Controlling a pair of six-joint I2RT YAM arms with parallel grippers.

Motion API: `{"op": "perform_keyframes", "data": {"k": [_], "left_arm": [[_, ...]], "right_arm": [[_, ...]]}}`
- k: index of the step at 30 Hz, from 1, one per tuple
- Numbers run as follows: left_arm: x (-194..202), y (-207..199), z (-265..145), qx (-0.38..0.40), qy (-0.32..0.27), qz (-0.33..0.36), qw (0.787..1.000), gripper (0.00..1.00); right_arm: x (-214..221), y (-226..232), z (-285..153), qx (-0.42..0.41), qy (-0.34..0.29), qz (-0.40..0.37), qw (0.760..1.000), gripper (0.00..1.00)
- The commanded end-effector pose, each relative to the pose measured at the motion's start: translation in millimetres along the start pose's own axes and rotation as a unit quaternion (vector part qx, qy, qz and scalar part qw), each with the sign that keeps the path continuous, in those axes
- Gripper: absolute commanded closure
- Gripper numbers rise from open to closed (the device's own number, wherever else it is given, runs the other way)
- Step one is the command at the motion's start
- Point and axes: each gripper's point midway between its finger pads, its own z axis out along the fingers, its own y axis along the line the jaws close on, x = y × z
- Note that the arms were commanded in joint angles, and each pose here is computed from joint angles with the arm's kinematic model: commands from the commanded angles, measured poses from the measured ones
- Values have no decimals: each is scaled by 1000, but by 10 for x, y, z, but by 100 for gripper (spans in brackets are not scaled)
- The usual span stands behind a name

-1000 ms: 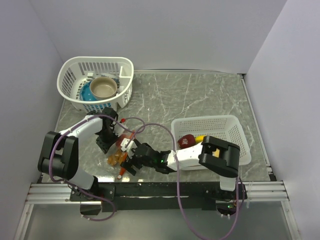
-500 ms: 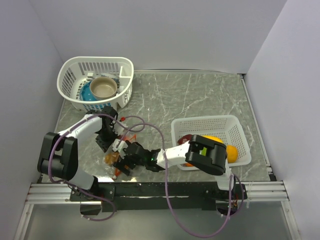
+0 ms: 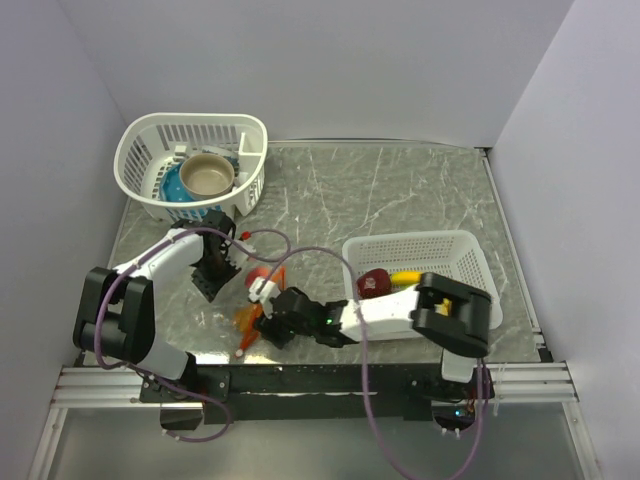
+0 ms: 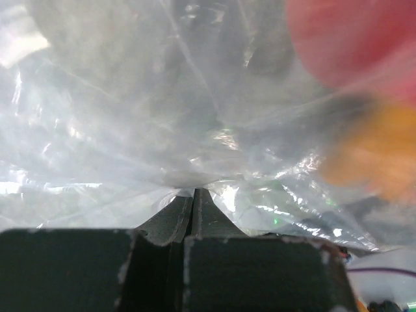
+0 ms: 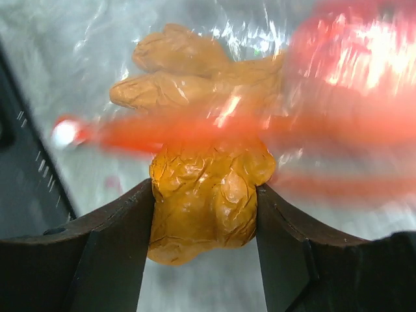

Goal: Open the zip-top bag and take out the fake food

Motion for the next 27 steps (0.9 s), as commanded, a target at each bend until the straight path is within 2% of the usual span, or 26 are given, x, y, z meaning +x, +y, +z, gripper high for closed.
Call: {"op": "perform_keyframes", "data": {"k": [1,2,7,10,11,13,14,16,17,18,19,21,22,24,27], "left_arm": [[-49,126,23,-33,-6,10,999,99],[-39,144,40,-37,-2,9,999,99],[-64,188,94,-44,2,5,999,99],[-71,177,95,-42,-2,6,999,99],[-73,171,96,-41,-3,6,999,99],[-54,153,92,-37,-1,6,999,99],[-63,144,83,-35,-3,6,999,99],[-63,138,61,-34,-5,5,999,99],[-74,134,53,-33,-8,4,999,99],[-98,123,32,-29,-13,4,999,99],[-96,109,15,-26,-12,4,1000,99],[-123,112,-20,-27,-19,4,999,99],[-130,122,-30,-29,-21,3,999,99],[-145,120,-39,-27,-23,3,999,99],[-151,119,-23,-25,-21,1,999,99]], "right_arm": [[-82,-142,-521,37,3,30,999,69],[-164,-138,-657,35,-6,40,999,69],[78,-217,-1051,50,46,53,996,70],[111,-434,-1339,108,41,77,990,71],[-4,-519,-1494,130,10,104,986,73],[6,-935,-1757,240,-31,139,960,73],[-90,-1075,-1948,269,-77,187,942,79],[24,-1600,-2295,388,-113,235,884,84],[43,-1734,-2428,415,-139,287,852,83],[82,-1856,-2527,442,-145,303,831,83],[201,-2031,-2628,479,-137,320,806,68],[303,-2116,-2647,494,-111,334,795,41],[378,-2183,-2623,504,-96,344,787,3],[404,-2197,-2586,505,-83,347,786,0],[317,-2146,-2493,477,-82,344,804,0]]}}
